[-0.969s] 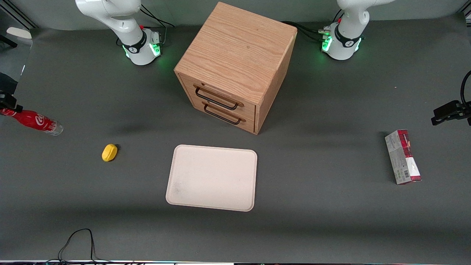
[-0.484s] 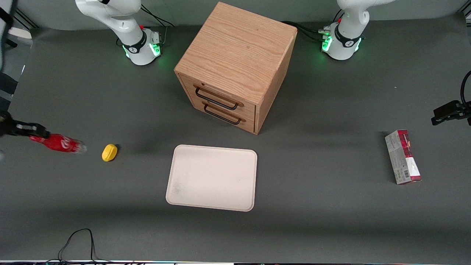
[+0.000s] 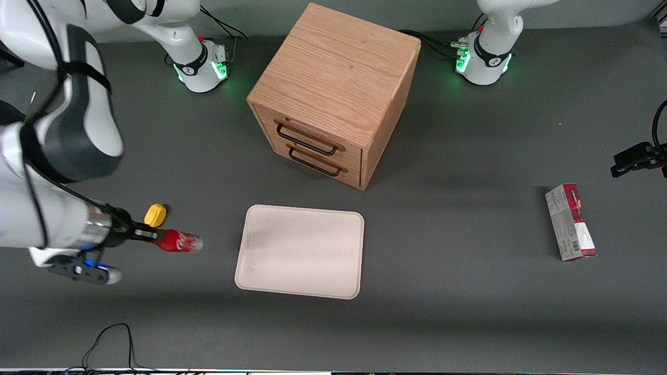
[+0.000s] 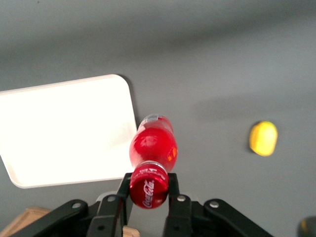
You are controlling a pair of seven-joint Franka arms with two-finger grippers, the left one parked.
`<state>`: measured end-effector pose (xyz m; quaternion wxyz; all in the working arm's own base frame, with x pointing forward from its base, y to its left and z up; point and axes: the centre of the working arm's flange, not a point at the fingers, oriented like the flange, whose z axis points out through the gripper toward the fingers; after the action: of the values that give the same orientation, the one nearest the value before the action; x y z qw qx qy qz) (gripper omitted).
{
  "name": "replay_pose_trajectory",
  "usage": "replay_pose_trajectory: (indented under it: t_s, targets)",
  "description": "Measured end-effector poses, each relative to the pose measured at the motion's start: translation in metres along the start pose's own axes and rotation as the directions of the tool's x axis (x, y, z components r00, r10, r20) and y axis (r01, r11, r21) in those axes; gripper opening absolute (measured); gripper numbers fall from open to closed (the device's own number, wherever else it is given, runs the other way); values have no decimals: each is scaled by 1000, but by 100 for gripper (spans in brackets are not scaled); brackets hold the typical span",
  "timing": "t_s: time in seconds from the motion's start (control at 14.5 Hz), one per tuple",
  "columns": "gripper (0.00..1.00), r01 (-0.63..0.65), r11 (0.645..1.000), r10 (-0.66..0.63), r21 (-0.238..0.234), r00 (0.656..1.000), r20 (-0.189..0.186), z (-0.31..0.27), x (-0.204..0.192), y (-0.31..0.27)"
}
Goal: Place coke bottle on tray
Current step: 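Carry the held bottle past the yellow lemon to the white tray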
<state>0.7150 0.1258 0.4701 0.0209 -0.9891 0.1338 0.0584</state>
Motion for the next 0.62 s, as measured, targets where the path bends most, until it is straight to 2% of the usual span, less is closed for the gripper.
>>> replay_pose_trajectory:
  t_s: [0.21, 0.62]
  targets:
    - [31, -47, 999, 47, -3, 998, -29, 40, 8, -35]
    - [31, -82, 997, 82, -1, 996, -29, 71, 11, -56]
